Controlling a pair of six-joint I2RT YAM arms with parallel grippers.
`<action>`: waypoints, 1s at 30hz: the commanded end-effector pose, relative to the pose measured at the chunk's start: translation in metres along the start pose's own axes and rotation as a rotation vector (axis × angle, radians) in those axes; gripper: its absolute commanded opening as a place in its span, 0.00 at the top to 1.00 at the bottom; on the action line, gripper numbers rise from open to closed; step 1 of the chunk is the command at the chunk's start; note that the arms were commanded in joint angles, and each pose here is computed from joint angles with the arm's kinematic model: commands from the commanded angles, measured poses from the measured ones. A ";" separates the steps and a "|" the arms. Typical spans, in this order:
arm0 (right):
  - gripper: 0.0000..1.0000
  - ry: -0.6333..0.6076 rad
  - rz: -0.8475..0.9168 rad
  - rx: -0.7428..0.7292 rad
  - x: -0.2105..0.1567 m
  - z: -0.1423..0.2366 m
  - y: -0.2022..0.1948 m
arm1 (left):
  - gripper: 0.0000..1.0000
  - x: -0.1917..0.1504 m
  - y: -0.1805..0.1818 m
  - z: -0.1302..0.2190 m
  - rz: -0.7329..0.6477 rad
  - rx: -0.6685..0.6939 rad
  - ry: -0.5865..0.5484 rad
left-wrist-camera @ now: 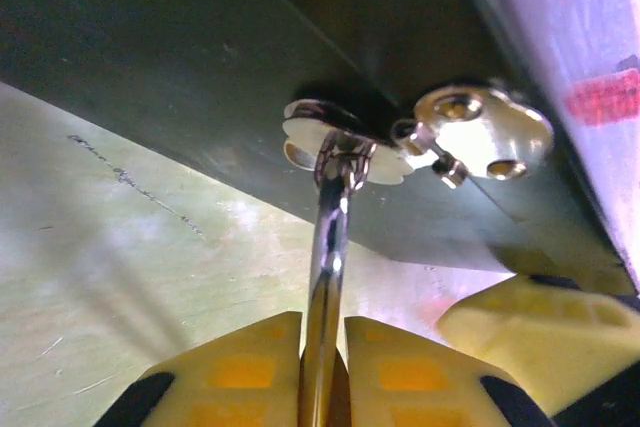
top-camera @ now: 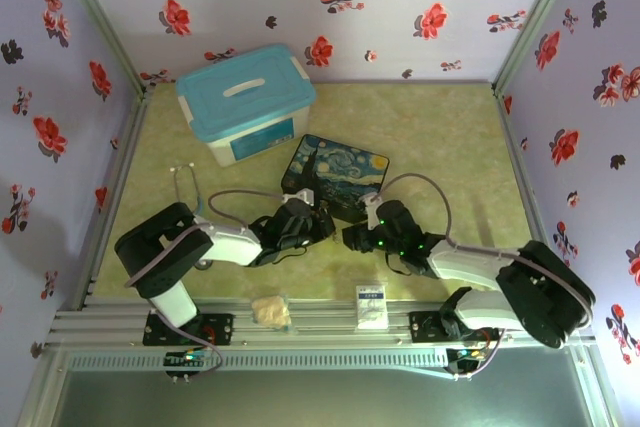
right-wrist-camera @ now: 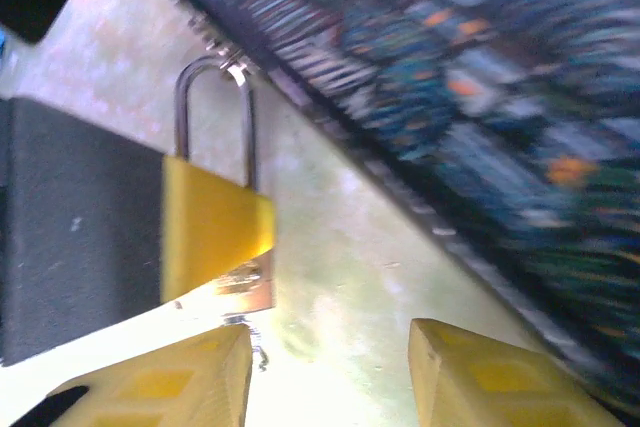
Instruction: Unlock the padlock with the key
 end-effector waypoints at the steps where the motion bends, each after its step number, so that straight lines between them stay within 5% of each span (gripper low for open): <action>1: 0.54 -0.046 -0.070 -0.037 0.007 0.002 -0.004 | 0.90 0.004 0.006 0.007 -0.087 0.130 0.017; 15: 0.56 -0.039 -0.101 -0.097 0.009 -0.011 -0.010 | 0.81 0.009 0.002 0.012 -0.320 0.417 0.082; 30: 0.61 -0.023 -0.086 -0.121 0.006 -0.013 -0.013 | 0.69 0.001 -0.005 0.004 -0.314 0.342 0.056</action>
Point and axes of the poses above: each hand's point on the last joint's axis, 136 mm out from that joint toward the fingers, its own z axis back along the fingers, its own y axis along the line the jaws close on, x = y × z, the point moved 10 cm from there along z, back along the fingers, and after that the axes turned 3 degrees about -z, right-handed, at the moved point
